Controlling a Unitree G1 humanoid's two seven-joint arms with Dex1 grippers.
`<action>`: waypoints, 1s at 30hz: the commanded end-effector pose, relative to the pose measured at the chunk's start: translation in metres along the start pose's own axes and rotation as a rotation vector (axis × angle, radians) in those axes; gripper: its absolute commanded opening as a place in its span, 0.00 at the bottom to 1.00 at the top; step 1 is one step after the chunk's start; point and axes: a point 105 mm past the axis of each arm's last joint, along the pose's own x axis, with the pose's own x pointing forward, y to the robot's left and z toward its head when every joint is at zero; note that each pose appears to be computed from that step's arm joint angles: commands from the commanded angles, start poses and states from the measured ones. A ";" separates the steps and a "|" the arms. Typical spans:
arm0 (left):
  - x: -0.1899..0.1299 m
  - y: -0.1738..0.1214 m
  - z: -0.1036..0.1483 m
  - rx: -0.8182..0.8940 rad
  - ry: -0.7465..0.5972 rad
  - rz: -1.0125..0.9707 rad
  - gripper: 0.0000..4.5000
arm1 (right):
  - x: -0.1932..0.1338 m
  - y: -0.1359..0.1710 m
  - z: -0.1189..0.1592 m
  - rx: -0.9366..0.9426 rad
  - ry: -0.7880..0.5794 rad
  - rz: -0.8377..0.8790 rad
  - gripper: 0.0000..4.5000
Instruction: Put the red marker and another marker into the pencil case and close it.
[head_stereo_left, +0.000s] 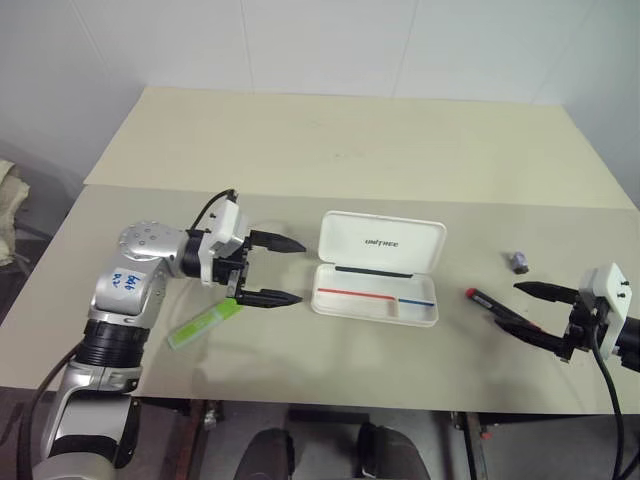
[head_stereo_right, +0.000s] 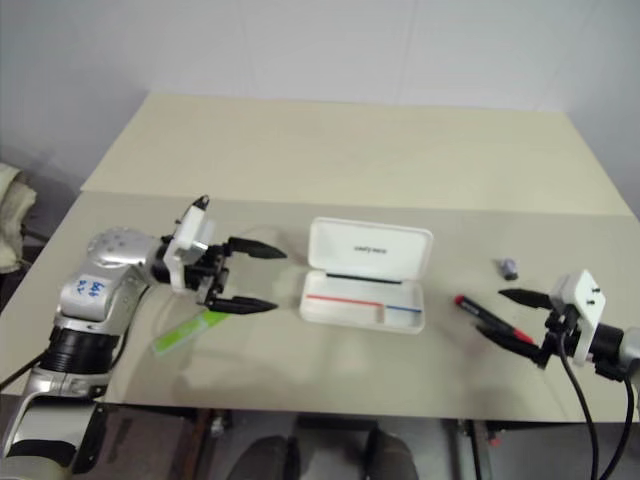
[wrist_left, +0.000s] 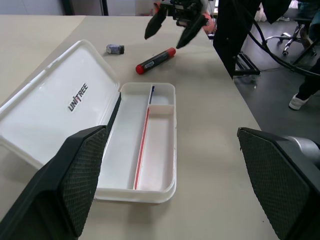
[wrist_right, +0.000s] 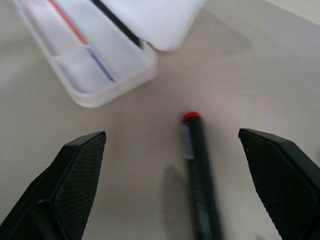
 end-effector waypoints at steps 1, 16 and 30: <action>-0.013 0.005 0.018 0.052 -0.034 0.021 0.99 | -0.003 -0.008 -0.008 -0.005 0.035 0.000 1.00; -0.019 0.007 0.025 0.084 -0.052 0.042 1.00 | 0.024 0.007 -0.020 0.030 0.019 0.128 0.12; -0.019 0.003 0.003 0.076 -0.005 0.076 1.00 | 0.054 0.039 0.076 -0.175 -0.200 0.243 0.12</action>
